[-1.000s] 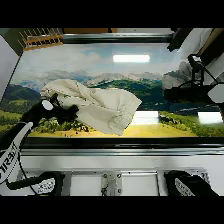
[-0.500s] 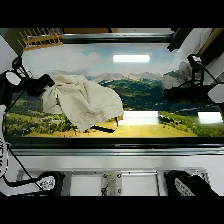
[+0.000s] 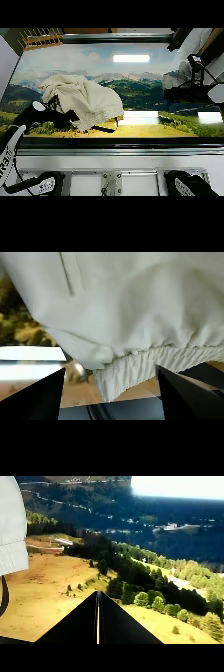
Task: Fold the clothes and pants, and hang the long-sleeved shirts on hangers.
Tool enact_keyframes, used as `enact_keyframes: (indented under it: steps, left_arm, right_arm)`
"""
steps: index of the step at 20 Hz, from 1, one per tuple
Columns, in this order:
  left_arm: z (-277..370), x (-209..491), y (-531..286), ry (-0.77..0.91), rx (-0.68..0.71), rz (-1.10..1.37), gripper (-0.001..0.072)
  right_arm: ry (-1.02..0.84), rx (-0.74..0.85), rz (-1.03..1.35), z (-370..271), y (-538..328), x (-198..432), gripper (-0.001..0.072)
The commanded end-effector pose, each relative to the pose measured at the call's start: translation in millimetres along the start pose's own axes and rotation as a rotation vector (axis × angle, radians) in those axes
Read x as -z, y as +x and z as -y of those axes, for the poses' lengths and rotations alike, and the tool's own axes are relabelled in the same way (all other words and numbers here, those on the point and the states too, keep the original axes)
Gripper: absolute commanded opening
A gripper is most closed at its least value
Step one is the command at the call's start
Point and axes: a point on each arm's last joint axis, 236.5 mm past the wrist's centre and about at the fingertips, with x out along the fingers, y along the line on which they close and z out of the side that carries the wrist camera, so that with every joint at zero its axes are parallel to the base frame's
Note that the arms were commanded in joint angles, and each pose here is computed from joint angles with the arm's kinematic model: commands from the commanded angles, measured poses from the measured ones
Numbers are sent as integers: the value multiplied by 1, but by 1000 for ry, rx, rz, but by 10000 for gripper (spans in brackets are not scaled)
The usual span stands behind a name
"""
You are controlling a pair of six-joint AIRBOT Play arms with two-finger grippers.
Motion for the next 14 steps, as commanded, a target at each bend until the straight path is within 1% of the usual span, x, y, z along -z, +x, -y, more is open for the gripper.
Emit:
enact_keyframes:
  steps: [1,3,7,8,9,10,12,13,14]
  left_arm:
    - [10,24,26,15,30,-11,606]
    - [16,22,31,44,25,11,606]
    - [22,32,43,63,15,-22,603]
    - [24,32,42,65,15,-18,589]
    - [26,31,38,72,19,-7,252]
    - [28,27,33,75,26,15,28]
    - [31,14,15,72,46,78,20]
    - [31,8,4,71,54,111,20]
    - [31,3,-6,71,60,142,20]
  right_arm:
    - [0,-1,-2,0,1,0,20]
    - [3,-4,-6,-1,2,1,20]
    - [31,-46,-25,-9,9,3,20]
    - [44,-66,-34,-13,13,4,20]
    - [59,-83,-51,-16,19,6,21]
    - [72,-95,-71,-17,26,8,21]
    - [110,-120,-132,-19,49,17,26]
    - [137,-140,-177,-21,65,24,152]
    - [141,-173,-221,-25,82,31,403]
